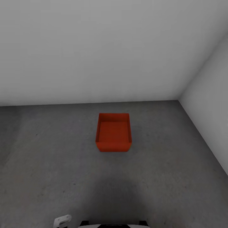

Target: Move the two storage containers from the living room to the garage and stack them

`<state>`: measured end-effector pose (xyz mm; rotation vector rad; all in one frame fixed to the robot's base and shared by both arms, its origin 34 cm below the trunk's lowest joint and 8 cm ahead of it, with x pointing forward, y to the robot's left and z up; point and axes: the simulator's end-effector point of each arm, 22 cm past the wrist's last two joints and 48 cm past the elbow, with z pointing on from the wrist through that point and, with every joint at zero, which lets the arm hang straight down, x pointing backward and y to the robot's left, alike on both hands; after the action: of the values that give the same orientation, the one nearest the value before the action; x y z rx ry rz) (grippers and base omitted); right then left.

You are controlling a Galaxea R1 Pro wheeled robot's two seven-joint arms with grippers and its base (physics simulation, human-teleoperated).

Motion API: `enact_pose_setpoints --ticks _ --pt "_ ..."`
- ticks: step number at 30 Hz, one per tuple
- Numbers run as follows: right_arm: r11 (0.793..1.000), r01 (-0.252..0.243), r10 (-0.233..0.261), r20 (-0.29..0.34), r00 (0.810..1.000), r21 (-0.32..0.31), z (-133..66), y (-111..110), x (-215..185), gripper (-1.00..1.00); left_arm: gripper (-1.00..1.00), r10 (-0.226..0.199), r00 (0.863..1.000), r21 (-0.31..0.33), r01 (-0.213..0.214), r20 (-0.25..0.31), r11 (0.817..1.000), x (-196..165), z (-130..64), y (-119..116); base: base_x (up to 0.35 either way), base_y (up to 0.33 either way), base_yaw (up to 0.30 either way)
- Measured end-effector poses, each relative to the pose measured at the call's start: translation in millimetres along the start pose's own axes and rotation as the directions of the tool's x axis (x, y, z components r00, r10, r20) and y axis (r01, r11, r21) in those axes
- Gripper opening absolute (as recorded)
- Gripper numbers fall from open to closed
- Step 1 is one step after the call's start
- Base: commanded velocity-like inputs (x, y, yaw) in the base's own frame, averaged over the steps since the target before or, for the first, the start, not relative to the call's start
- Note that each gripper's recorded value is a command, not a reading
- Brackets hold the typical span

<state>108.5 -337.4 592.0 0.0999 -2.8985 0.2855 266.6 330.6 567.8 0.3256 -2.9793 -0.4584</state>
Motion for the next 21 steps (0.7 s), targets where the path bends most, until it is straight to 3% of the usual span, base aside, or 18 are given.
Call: enact_pose_setpoints --ticks 11,21 --pt "1.0 -0.003 0.004 0.023 1.0 -0.015 -1.4 2.9 -6.5 1.0 1.0 -0.005 1.0 0.001 0.005 0.01 1.0 -2.5 -2.5 1.5 0.0 0.0 0.068" --pt "0.999 -0.005 0.006 0.036 0.999 -0.043 -3.1 8.8 -12.1 1.0 1.0 -0.007 1.0 -0.03 0.008 0.018 1.0 4.6 -0.1 27.6 0.0 0.0 0.067"
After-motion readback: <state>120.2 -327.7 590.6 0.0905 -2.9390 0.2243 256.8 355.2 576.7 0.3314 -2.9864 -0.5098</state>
